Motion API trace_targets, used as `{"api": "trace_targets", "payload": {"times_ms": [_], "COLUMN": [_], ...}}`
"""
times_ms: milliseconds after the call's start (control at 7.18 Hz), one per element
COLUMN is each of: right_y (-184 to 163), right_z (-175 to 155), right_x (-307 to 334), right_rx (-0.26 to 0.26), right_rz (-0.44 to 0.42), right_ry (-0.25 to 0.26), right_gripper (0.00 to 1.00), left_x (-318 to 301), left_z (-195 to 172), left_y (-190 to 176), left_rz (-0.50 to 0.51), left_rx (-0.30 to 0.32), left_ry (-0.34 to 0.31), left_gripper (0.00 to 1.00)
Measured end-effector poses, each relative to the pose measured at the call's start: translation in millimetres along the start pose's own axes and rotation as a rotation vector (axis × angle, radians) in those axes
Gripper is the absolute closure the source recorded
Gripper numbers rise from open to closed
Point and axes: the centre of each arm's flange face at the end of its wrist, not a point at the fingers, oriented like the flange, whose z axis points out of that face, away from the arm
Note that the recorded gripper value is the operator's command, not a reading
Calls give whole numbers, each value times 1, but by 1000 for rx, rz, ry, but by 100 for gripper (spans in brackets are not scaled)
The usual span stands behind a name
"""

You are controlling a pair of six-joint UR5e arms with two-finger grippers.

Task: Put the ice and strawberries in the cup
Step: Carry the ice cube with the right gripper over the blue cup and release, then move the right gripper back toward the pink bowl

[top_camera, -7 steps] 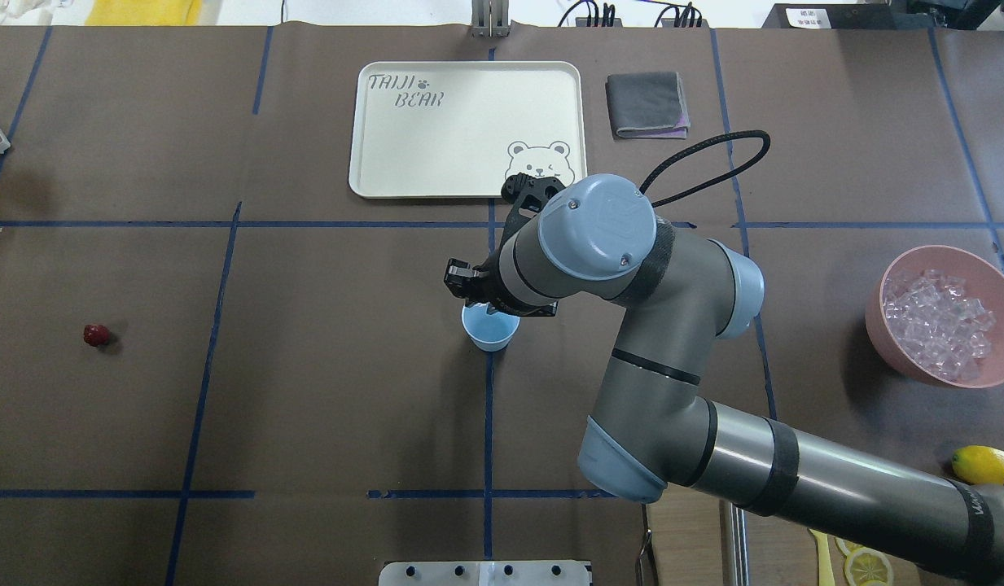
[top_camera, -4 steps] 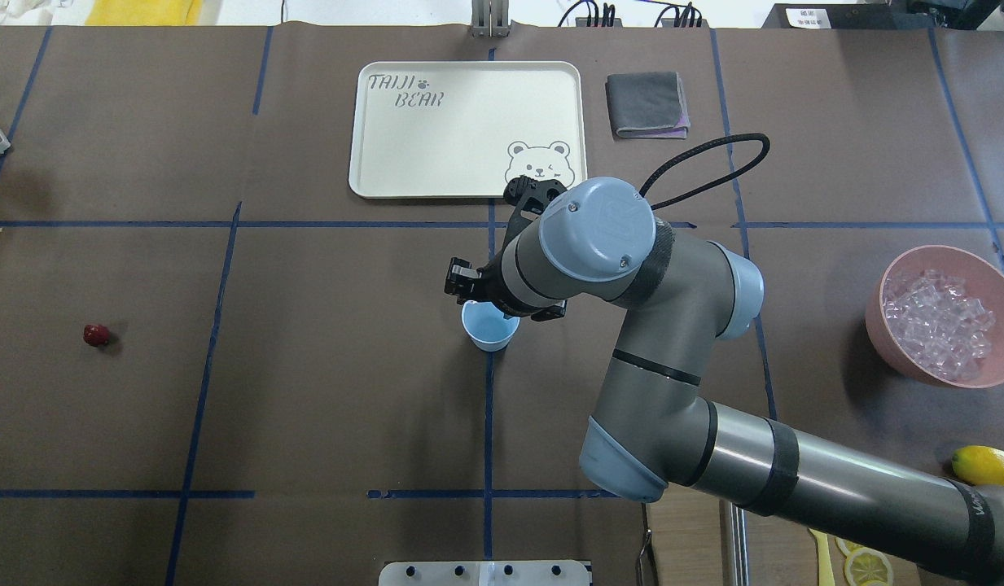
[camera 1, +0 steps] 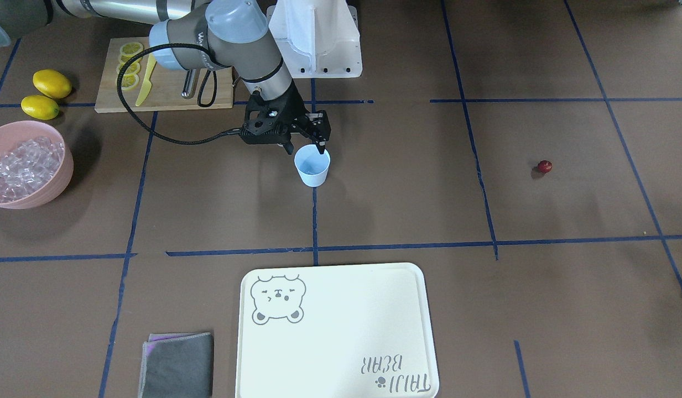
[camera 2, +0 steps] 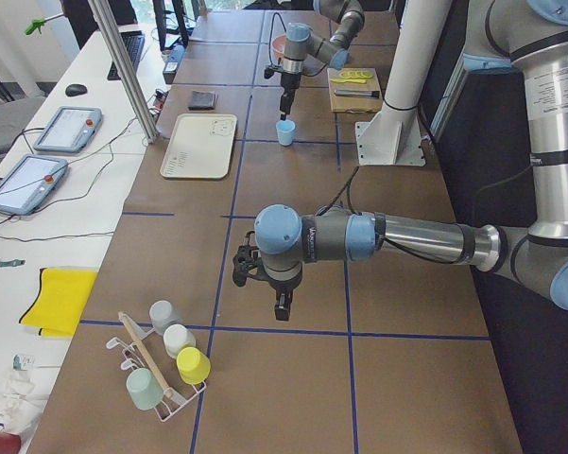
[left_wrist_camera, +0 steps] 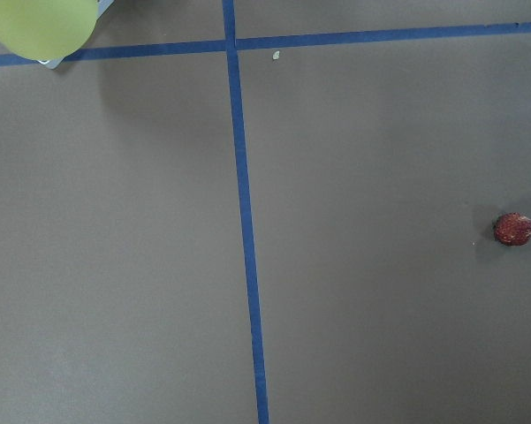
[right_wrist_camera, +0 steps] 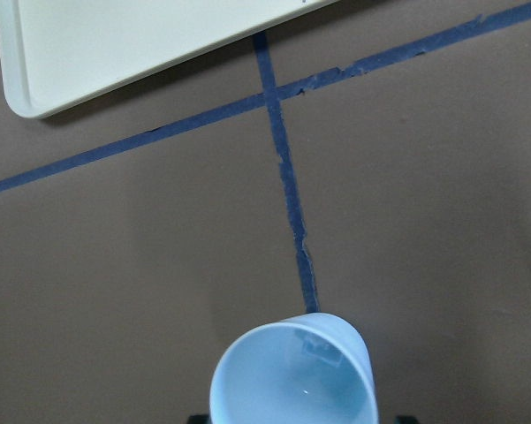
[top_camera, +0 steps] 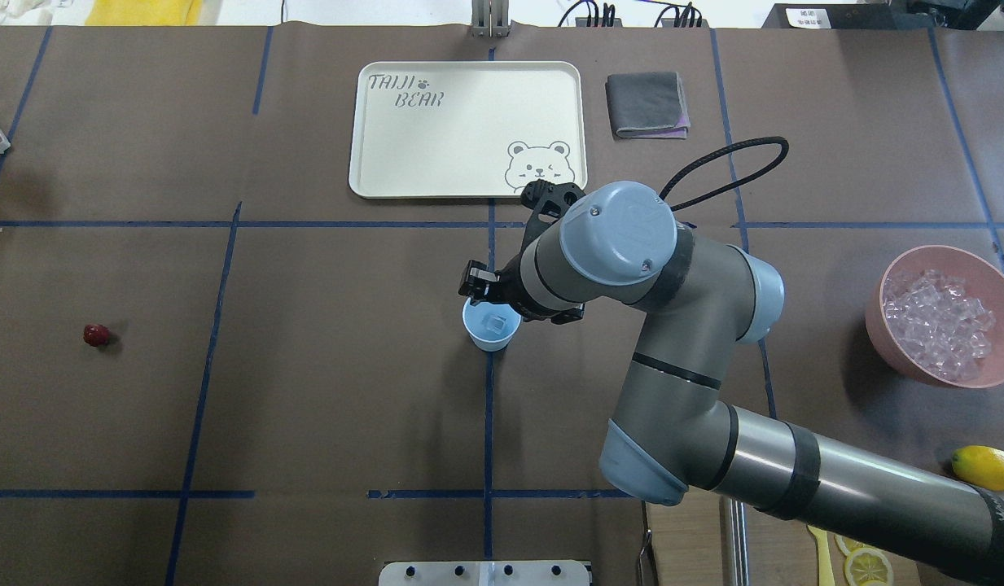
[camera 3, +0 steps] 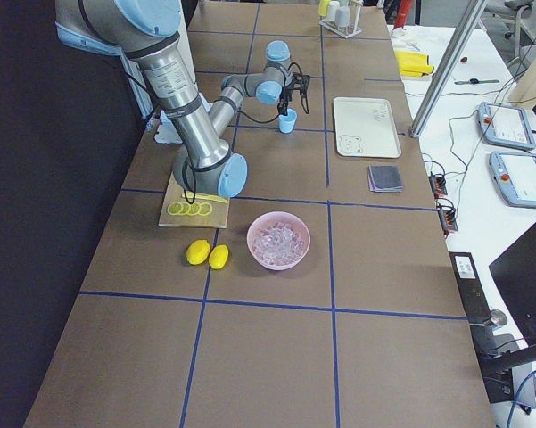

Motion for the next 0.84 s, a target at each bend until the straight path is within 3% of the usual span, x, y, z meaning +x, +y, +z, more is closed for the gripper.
{"api": "trace_targets", "payload": {"times_ms": [418, 836], "right_y": [-49, -117], "right_z": [-55, -134], "right_x": [82, 244], "right_rx": [18, 5], "right_rz": [5, -132], "right_ry": [15, 109], "right_gripper": [26, 26], "left_x": [0, 0], "left_z": [0, 0], "left_y": [0, 0], "left_rz": [-1, -2], "left_rx": [1, 0], "left_ry": [1, 1], "left_gripper": [0, 0]}}
